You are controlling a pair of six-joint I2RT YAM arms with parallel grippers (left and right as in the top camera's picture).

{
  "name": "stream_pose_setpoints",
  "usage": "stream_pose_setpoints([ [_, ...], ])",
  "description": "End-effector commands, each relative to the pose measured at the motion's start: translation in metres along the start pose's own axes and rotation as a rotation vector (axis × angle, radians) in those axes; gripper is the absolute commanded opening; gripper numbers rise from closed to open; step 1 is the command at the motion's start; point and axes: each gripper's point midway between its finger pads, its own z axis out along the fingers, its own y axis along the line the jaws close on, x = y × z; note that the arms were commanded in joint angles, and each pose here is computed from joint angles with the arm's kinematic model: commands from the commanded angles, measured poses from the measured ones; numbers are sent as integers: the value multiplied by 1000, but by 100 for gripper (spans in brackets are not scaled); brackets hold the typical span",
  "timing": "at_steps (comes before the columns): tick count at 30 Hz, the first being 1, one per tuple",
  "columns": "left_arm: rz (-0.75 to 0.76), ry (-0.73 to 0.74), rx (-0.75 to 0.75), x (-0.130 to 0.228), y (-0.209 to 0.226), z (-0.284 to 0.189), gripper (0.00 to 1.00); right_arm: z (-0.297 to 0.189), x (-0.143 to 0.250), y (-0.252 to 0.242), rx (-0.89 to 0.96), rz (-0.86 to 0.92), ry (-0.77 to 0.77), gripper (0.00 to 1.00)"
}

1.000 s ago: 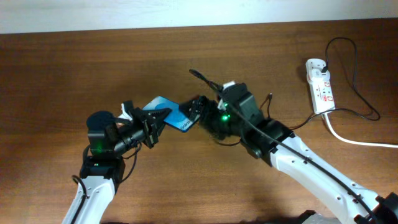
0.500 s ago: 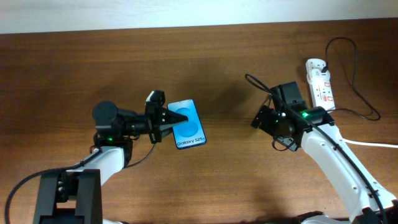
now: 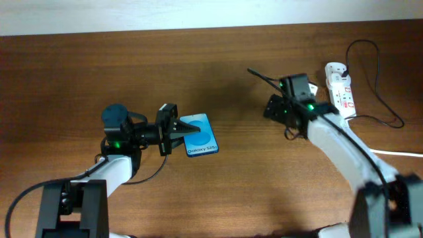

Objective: Plug charger to phone and switch on socket
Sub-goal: 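Move the right gripper to the black cable and grasp its USB-C end, then carry the cable end with the right gripper toward the phone's bottom port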

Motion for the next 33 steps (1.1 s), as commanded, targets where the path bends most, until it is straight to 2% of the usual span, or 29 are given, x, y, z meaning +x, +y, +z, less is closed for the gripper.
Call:
stream_pose_setpoints([
  [1,27,10,-2,5,-7,-1,0,32,-28,-1,77,-57,-1,85],
  [4,27,10,-2,5,-7,0,0,61,-25,-6,119,-70,57,58],
  [5,27,9,-2,4,-7,-1,0,62,-21,-7,124,-73,74,55],
  [9,27,8,-2,4,-7,-1,0,63,-18,-9,128,-75,81,54],
  [14,27,2,1,3,-7,-1,0,80,-5,-14,155,-85,124,40],
  [16,27,2,1,3,-7,-1,0,83,-5,-14,157,-85,122,40],
  [18,27,3,1,3,-7,-1,0,83,-5,-14,157,-85,122,33],
  [28,26,1,2,3,-7,-1,0,83,-4,-14,159,-85,125,17],
  [30,26,-1,3,3,-8,-1,0,83,-4,-14,158,-85,125,4],
  [33,26,-1,3,3,-8,0,0,83,-5,-14,158,-85,124,4],
])
